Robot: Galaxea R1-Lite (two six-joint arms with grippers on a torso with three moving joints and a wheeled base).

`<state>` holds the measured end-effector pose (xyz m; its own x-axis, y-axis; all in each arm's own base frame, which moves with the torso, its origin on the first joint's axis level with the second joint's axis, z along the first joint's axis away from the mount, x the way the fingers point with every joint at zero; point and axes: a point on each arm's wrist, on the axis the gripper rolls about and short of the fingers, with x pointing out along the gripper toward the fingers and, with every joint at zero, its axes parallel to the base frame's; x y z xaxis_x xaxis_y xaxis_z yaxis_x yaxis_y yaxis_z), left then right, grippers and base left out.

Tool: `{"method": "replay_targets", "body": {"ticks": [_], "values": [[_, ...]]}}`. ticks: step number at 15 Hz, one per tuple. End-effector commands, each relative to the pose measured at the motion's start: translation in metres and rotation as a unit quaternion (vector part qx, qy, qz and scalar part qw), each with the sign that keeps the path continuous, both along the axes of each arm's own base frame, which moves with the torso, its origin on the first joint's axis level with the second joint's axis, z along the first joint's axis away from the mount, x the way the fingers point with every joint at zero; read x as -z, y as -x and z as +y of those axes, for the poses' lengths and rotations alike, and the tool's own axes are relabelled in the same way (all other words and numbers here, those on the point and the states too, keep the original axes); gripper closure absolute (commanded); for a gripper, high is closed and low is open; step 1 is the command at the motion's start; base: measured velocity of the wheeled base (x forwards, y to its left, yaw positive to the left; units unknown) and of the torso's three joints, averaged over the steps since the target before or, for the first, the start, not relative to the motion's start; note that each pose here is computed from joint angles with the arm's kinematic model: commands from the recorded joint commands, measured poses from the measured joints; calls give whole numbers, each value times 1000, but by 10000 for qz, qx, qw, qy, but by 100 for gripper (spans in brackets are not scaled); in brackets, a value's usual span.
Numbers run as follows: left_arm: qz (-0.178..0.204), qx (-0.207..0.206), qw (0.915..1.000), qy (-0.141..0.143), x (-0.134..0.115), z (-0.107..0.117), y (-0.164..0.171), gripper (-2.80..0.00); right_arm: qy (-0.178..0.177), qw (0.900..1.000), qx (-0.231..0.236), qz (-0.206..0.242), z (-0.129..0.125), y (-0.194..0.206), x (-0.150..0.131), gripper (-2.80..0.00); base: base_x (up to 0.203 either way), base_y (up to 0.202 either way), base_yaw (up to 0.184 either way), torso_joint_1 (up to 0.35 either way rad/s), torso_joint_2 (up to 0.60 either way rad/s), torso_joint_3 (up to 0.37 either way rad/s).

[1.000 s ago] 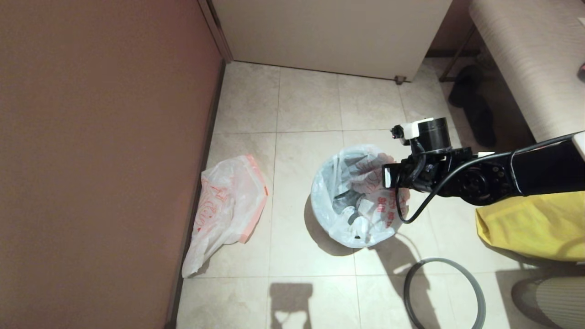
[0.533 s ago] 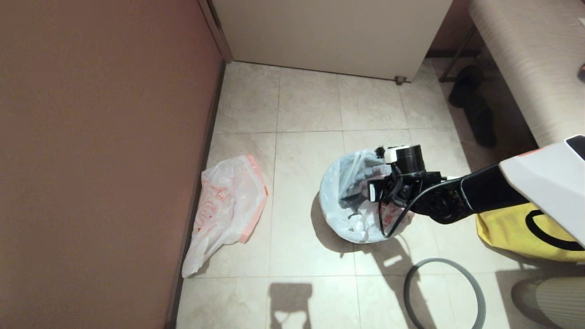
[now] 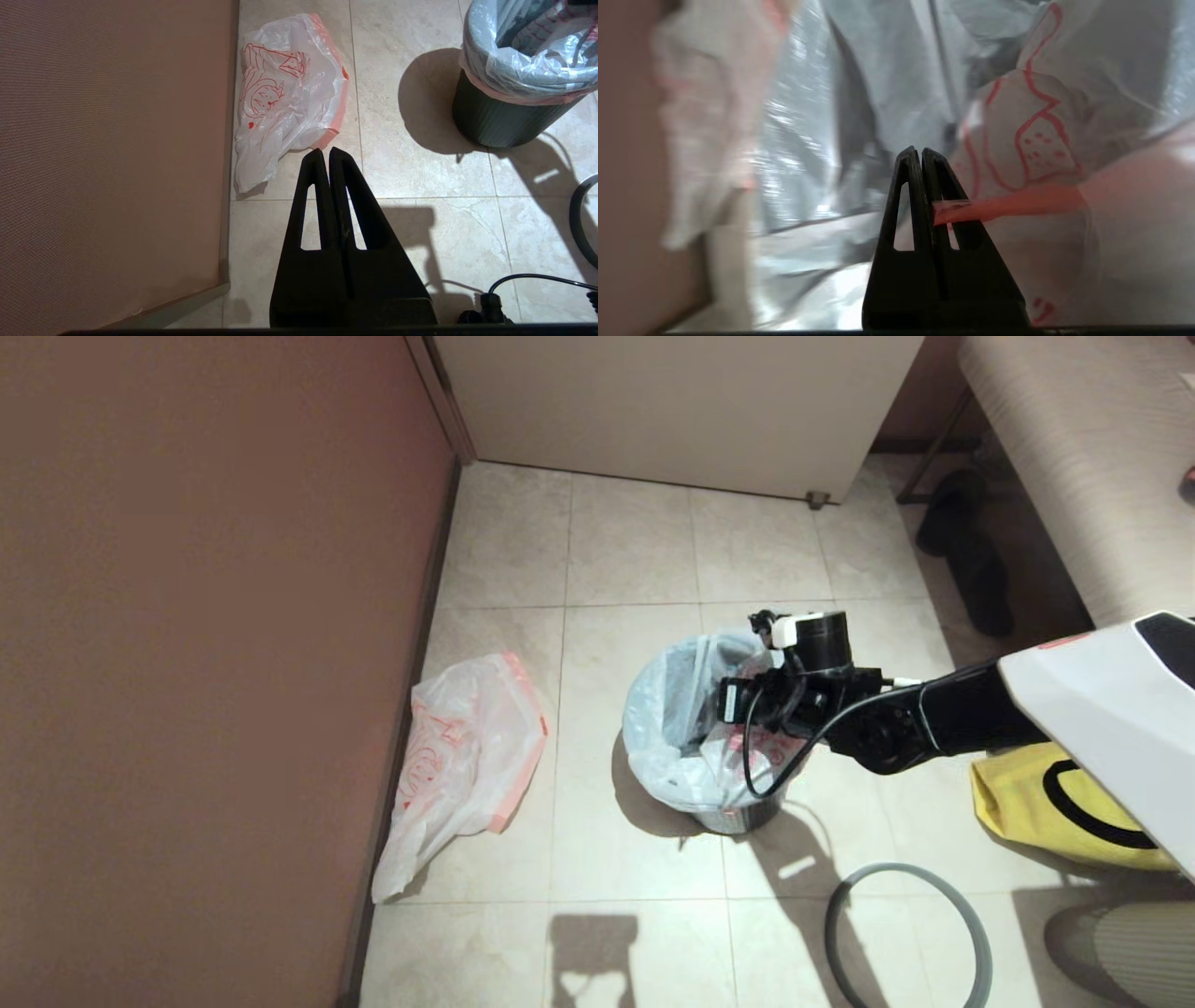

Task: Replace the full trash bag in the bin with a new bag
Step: Place the trash bag on the floor

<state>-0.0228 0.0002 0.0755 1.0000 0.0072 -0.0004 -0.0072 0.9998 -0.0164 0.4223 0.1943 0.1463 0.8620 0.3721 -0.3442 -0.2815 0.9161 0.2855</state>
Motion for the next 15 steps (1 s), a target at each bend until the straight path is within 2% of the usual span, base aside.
{"method": "replay_targets", "body": {"ticks": [1, 4, 6, 8, 10, 11, 13, 15], "values": [[-2, -2, 10000, 2, 0, 0, 0, 0, -480, 9986, -218, -76, -3, 6, -24, 0, 0, 0, 0, 0, 0, 0], [-2, -2, 10000, 2, 0, 0, 0, 0, -696, 9969, -318, 167, -22, -1, -16, 0, 0, 0, 0, 0, 0, 0], [-2, -2, 10000, 2, 0, 0, 0, 0, -1088, 9907, -651, 486, -37, -7, -9, 0, 0, 0, 0, 0, 0, 0], [-2, -2, 10000, 2, 0, 0, 0, 0, -1513, 9779, -1069, 966, -52, -18, 11, 0, 0, 0, 0, 0, 0, 0], [-2, -2, 10000, 2, 0, 0, 0, 0, -1758, 9674, -1324, 1252, -64, -28, 27, 0, 0, 0, 0, 0, 0, 0], [-2, -2, 10000, 2, 0, 0, 0, 0, -1989, 9595, -1432, 1390, -68, -31, 28, 0, 0, 0, 0, 0, 0, 0], [-2, -2, 10000, 2, 0, 0, 0, 0, -2417, 9443, -1730, 1416, -78, -36, 19, 0, 0, 0, 0, 0, 0, 0], [-2, -2, 10000, 2, 0, 0, 0, 0, -2913, 9300, -1871, 1236, -83, -37, -7, 0, 0, 0, 0, 0, 0, 0]]}}
